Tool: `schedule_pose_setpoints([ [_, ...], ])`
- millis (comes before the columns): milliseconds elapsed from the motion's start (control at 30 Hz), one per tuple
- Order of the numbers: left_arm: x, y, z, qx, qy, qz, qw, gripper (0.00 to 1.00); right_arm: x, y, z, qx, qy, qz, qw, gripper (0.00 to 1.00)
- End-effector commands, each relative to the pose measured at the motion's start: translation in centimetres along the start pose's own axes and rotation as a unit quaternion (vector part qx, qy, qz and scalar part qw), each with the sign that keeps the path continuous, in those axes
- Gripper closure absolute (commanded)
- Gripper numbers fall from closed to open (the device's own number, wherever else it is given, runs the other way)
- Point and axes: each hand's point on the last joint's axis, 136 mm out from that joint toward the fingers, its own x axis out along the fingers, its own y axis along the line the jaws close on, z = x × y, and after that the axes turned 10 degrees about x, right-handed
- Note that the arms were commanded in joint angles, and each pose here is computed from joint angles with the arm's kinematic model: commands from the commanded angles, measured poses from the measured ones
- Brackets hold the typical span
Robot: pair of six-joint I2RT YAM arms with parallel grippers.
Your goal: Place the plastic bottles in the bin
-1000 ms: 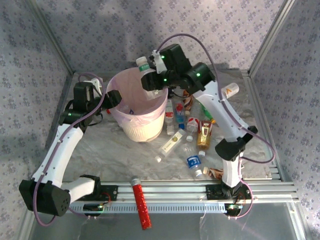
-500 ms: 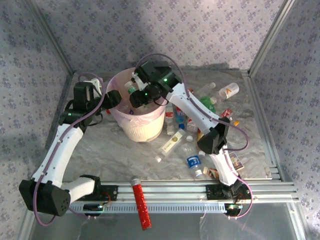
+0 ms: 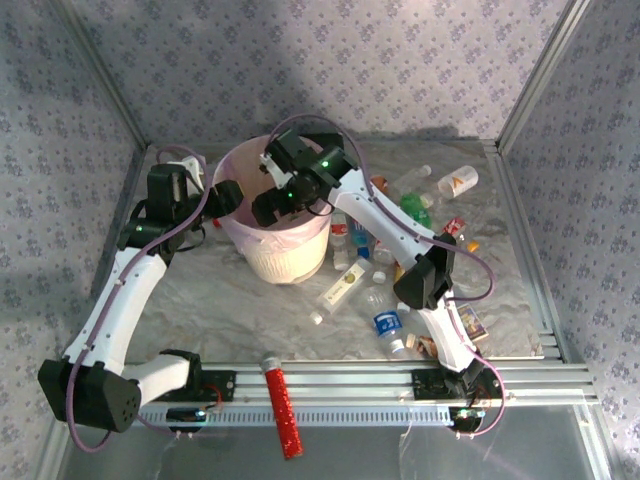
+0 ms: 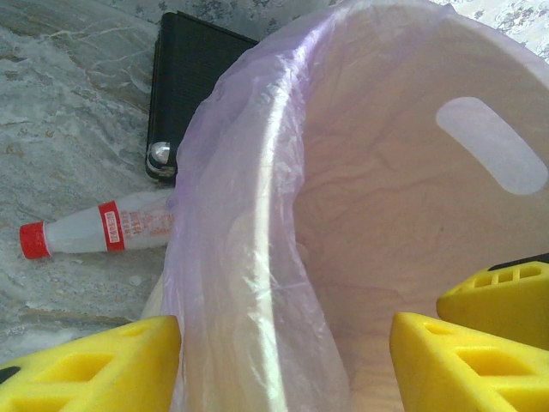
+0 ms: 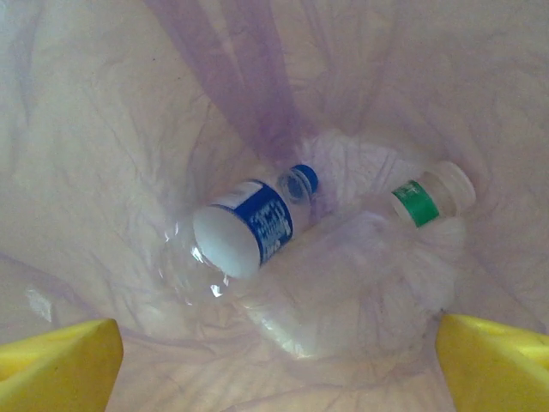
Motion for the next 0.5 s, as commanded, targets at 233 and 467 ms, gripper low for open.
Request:
schedule_pose_setpoints([
  [233,0.8,0.7,-0.8,0.009,0.021,0.017,1.000,0.35,-8.7,3.1,2.3,-0.029,-0.089,0.056,0.994,0.01],
  [467,0.8,0.7,-0.8,0.011,0.022,0.017,1.000,0.35,-15.4,3.1,2.5,-0.040,-0.150,0.058,0.986,0.01],
])
